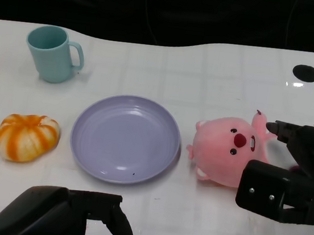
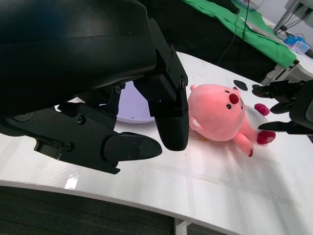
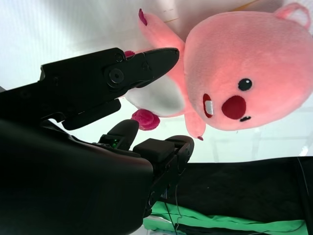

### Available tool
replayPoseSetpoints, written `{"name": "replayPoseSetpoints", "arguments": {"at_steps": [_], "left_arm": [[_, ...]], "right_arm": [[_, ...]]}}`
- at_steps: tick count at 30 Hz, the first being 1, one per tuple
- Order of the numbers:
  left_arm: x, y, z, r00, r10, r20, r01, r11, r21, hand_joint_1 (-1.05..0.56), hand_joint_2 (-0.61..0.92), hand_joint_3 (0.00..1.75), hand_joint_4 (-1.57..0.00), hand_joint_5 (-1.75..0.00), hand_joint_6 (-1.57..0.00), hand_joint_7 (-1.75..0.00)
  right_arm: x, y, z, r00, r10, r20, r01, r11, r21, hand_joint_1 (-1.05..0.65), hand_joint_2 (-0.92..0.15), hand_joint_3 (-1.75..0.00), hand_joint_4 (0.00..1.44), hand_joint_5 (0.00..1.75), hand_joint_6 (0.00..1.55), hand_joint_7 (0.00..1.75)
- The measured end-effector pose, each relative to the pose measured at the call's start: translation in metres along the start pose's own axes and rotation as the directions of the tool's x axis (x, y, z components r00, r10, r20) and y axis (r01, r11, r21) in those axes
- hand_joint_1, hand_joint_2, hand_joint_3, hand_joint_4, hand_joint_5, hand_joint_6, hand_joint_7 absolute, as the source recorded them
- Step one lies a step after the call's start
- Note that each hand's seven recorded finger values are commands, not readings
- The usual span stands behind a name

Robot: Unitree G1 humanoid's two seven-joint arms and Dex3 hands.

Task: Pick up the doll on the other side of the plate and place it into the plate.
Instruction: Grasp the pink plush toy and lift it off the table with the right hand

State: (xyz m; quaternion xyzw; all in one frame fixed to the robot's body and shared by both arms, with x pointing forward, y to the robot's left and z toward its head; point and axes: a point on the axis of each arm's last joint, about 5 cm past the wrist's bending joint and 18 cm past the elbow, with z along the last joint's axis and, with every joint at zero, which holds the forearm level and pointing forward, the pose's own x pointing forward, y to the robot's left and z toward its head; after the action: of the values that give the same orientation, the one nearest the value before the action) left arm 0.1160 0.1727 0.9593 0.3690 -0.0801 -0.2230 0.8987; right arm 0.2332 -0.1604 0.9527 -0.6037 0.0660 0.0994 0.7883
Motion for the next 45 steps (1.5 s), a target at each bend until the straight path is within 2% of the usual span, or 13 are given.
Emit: {"name": "replayPoseSetpoints", "arguments": {"at_steps": [8, 13, 16, 26, 38, 45], "left_arm": [[0.001, 0.0, 0.0, 1.0, 0.0, 0.011, 0.0, 1.0, 0.006, -0.2, 0.92, 0.37, -0.6, -1.71, -0.71, -0.91], [0.002, 0.0, 0.0, 1.0, 0.0, 0.012, 0.0, 1.0, 0.006, -0.2, 0.92, 0.37, -0.6, -1.71, -0.71, -0.91], [0.002, 0.0, 0.0, 1.0, 0.0, 0.012, 0.0, 1.0, 0.006, -0.2, 0.92, 0.37, -0.6, -1.7, -0.71, -0.9], [0.001, 0.0, 0.0, 1.0, -0.001, 0.002, 0.001, 1.0, 0.002, -0.19, 0.92, 0.37, -0.61, -1.7, -0.71, -0.91], [-0.002, 0.0, 0.002, 1.0, 0.0, 0.002, 0.0, 1.0, 0.0, -0.2, 0.92, 0.39, -0.61, -1.7, -0.71, -0.91], [-0.007, -0.001, 0.006, 1.0, 0.002, 0.004, -0.002, 1.0, 0.0, -0.21, 0.92, 0.39, -0.6, -1.69, -0.71, -0.92]], "right_arm": [[0.008, 0.007, -0.002, 0.999, 0.032, -0.017, -0.033, 0.998, -0.046, -0.68, -0.92, -0.1, 0.24, 0.67, 0.47, 0.04], [0.015, 0.006, -0.003, 0.994, 0.101, -0.039, -0.099, 0.994, 0.042, -0.68, -0.92, -0.26, 0.21, 0.62, 0.51, 0.04], [0.019, 0.004, -0.004, 0.992, 0.117, -0.047, -0.113, 0.991, 0.077, -0.69, -0.92, -0.3, 0.21, 0.59, 0.53, 0.04], [0.03, 0.004, 0.004, 0.988, 0.138, -0.067, -0.135, 0.99, 0.046, -0.68, -0.92, -0.13, 0.25, 0.54, 0.6, 0.04], [0.049, 0.002, 0.017, 0.98, 0.183, -0.083, -0.186, 0.982, -0.031, -0.7, -0.92, -0.08, 0.25, 0.51, 0.52, 0.0], [0.067, 0.009, 0.025, 0.975, 0.203, -0.096, -0.21, 0.974, -0.08, -0.71, -0.92, -0.05, 0.21, 0.47, 0.48, 0.0]]}}
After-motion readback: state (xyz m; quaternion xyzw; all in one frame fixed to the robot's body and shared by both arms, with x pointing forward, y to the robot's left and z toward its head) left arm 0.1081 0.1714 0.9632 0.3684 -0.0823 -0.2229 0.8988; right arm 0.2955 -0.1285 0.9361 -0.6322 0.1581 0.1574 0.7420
